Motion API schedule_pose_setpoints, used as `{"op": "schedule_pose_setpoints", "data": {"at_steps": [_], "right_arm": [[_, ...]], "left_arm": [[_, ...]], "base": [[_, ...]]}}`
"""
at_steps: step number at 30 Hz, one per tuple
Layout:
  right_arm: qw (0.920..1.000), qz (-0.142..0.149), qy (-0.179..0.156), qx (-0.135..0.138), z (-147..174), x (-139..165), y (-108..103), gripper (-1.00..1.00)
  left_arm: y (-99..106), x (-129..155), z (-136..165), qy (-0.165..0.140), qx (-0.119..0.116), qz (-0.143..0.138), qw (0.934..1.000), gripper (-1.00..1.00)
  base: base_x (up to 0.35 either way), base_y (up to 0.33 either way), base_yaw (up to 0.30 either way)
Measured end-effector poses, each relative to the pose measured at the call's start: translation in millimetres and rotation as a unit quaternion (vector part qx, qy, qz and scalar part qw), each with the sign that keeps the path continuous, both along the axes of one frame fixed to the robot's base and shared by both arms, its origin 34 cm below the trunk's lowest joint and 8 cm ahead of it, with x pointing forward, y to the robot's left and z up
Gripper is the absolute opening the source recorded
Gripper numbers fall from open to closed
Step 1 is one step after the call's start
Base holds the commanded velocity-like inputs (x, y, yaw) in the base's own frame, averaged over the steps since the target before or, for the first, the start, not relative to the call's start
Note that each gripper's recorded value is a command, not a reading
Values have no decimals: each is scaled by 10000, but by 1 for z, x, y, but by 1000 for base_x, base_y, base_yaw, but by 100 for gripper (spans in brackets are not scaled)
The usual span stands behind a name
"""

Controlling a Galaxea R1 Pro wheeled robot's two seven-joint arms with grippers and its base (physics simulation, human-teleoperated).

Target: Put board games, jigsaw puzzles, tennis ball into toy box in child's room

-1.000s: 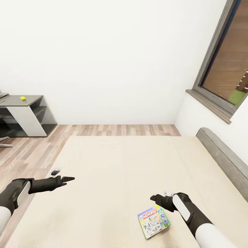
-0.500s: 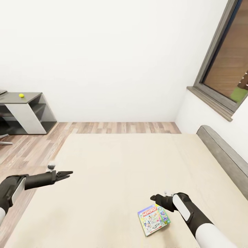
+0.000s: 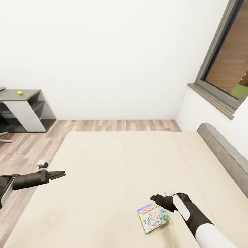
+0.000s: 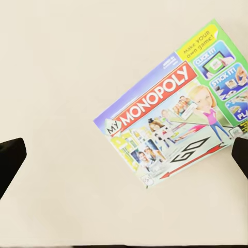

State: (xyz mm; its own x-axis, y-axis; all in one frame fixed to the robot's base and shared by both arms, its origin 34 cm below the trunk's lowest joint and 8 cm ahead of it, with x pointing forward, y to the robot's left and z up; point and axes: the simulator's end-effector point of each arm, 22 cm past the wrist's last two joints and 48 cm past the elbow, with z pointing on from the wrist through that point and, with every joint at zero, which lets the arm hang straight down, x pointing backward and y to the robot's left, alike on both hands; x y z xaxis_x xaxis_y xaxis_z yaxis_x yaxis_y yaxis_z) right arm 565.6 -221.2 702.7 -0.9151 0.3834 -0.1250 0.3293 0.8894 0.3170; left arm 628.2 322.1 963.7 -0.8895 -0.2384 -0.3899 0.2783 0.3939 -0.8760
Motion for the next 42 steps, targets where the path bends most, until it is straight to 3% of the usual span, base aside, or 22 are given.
{"op": "schedule_pose_setpoints", "data": {"at_steps": [14,20,31,42], "right_arm": [[10000,5,47,19,-6,2,3,100],[9999,53,-147,-10,7,34,2,100],[9967,323,-367,-644,30,91,-19,100],[9949,412,-436,-816,40,117,-22,100]], "left_arm": [[0,-2,-13,126,16,-10,9999,100],[-1,-3,-18,177,12,-16,9998,100],[-3,-4,-28,277,-5,-26,9996,100],[-4,-5,-38,370,-11,-28,9993,100]], "base": [[0,0,0],[0,0,0],[0,0,0],[0,0,0]]}}
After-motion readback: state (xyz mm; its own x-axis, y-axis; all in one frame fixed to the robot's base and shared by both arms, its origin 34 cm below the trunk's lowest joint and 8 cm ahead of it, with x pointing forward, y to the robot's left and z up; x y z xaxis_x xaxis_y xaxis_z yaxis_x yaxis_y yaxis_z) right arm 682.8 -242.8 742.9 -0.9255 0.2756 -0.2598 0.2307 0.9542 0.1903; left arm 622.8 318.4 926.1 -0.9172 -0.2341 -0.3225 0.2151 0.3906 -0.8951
